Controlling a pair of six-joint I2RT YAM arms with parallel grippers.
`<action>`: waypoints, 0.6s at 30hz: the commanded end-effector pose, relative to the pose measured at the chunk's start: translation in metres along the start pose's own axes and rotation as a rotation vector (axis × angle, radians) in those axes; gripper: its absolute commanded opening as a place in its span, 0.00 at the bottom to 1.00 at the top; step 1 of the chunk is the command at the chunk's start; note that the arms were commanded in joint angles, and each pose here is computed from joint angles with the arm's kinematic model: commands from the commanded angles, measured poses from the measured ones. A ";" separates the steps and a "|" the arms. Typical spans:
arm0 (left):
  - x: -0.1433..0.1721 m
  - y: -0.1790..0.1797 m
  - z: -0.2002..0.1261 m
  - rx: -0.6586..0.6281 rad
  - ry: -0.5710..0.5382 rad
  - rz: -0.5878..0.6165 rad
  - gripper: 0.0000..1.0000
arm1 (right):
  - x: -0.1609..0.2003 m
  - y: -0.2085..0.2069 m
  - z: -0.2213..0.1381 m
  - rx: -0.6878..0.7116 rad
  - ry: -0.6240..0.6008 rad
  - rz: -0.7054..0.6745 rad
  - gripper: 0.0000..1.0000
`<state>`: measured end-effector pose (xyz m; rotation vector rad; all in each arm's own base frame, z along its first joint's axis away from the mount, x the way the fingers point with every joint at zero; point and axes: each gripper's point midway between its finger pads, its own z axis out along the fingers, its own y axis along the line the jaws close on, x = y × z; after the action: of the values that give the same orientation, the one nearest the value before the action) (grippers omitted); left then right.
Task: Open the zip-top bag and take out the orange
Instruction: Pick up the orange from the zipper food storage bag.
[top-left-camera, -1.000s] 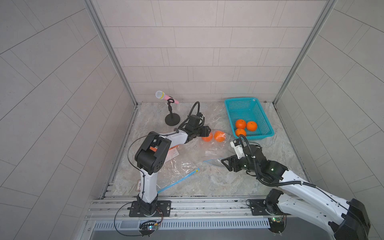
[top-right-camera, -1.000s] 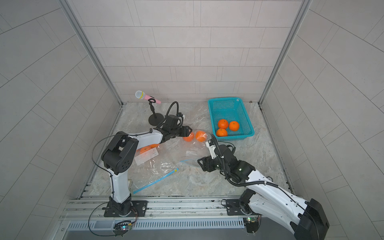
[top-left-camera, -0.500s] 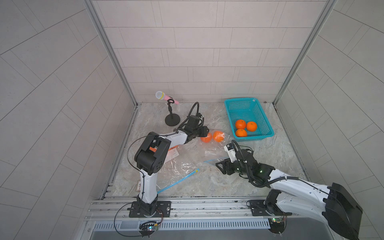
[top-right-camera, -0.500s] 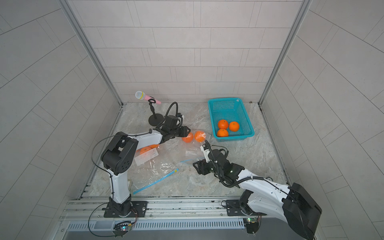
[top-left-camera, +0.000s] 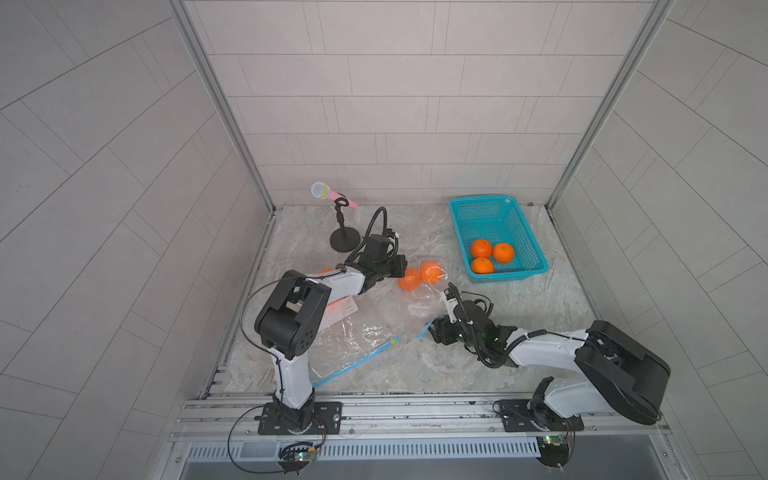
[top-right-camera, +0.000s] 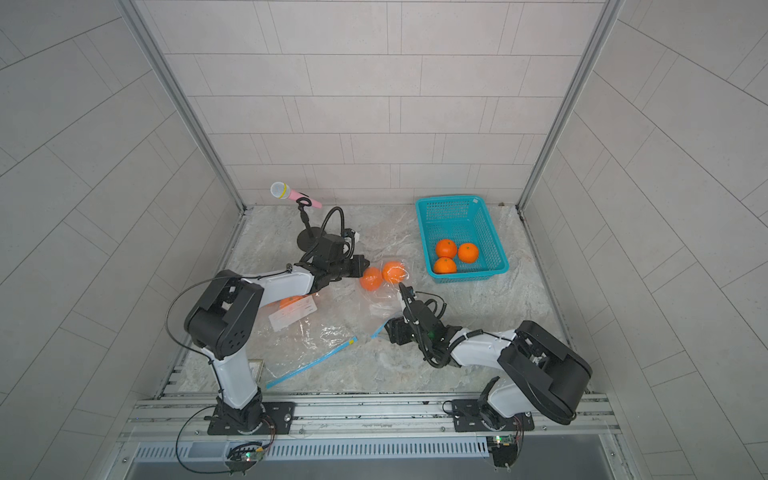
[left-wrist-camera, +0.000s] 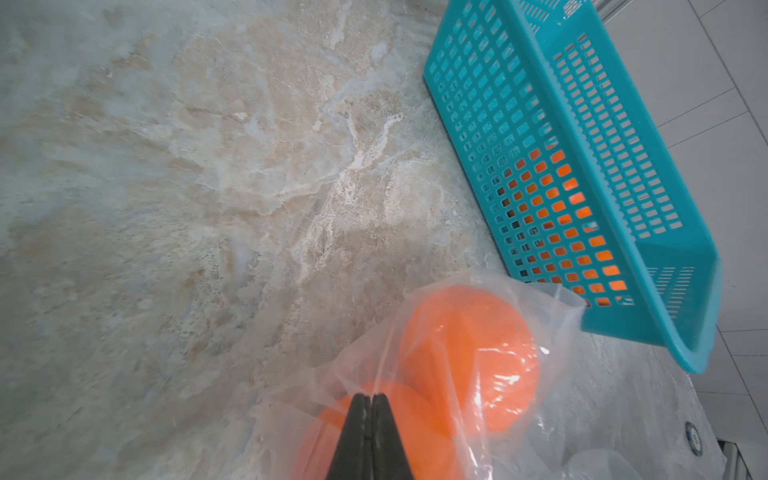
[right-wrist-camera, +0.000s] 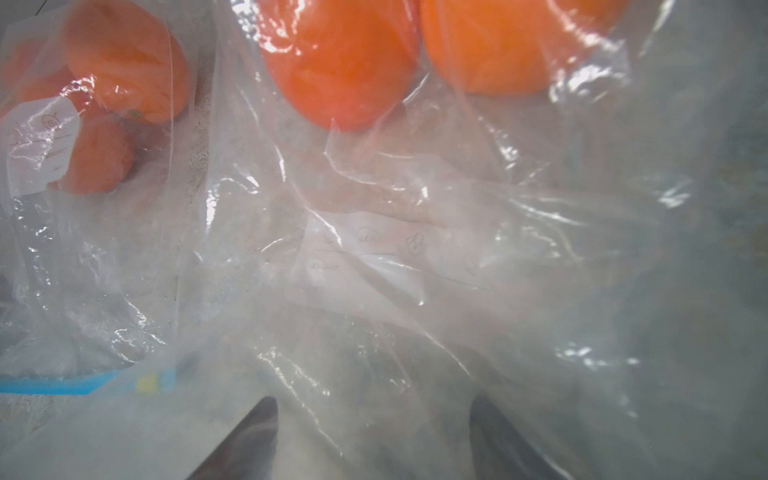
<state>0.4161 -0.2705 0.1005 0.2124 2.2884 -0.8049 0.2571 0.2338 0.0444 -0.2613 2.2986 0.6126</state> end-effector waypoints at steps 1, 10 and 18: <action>-0.024 -0.030 -0.028 0.072 -0.083 0.033 0.04 | -0.015 -0.002 -0.003 0.006 -0.128 -0.034 0.78; -0.028 -0.048 -0.059 0.069 -0.105 0.036 0.02 | -0.002 -0.005 0.007 -0.044 -0.209 -0.133 0.83; -0.033 -0.052 -0.079 0.056 -0.145 0.049 0.04 | 0.000 -0.014 0.004 -0.052 -0.324 -0.153 0.86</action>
<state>0.3824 -0.2678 0.1756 0.2286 2.1621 -0.8514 0.2600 0.2265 0.0302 -0.3546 1.9949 0.6001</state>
